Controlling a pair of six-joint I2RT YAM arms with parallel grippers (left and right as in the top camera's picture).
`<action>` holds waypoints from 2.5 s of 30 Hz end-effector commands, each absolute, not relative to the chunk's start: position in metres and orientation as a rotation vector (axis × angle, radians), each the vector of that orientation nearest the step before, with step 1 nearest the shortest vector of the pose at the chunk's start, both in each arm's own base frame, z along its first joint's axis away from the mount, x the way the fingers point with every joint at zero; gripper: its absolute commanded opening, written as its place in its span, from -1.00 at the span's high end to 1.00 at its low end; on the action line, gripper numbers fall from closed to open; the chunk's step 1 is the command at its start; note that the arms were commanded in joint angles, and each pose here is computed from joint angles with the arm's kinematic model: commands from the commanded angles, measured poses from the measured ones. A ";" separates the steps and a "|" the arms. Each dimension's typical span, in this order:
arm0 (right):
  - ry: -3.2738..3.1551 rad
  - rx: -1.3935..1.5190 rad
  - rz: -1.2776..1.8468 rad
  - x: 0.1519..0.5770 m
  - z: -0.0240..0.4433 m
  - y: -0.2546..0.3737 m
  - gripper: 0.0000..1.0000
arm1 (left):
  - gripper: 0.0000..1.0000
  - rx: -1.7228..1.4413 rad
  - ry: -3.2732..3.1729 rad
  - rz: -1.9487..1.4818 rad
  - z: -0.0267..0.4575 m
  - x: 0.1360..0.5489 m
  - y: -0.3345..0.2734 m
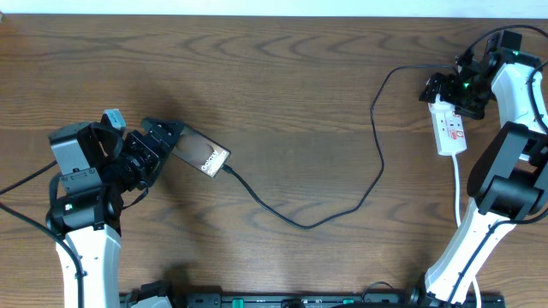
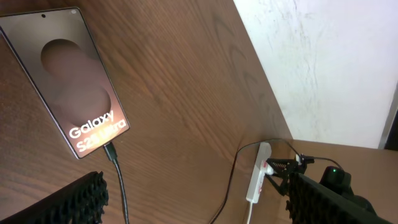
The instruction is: Plug charger to phone and switch on socket
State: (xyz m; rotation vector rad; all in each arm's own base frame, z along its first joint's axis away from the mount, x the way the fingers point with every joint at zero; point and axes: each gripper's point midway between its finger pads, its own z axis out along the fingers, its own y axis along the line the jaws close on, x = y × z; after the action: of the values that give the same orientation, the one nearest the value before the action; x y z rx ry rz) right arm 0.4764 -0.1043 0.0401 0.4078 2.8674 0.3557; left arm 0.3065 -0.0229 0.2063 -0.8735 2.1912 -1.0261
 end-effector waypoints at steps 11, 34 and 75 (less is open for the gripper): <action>2.901 0.321 0.711 0.468 0.021 -0.022 -0.99 | -0.82 -0.856 2.184 -0.990 0.211 0.310 -0.018; 2.897 0.310 0.723 0.470 0.020 -0.016 -0.98 | -0.83 -0.867 2.195 -0.992 0.209 0.308 -0.019; 2.832 0.480 0.440 0.473 0.081 -0.107 -0.99 | -0.83 -0.869 2.196 -0.991 0.208 0.308 -0.019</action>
State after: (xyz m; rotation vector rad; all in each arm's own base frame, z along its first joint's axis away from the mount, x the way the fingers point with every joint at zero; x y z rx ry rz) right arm 0.4633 -0.0951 0.0566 0.4973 2.8723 0.5383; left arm 0.3039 -0.0227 0.2024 -0.8947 2.2059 -1.0199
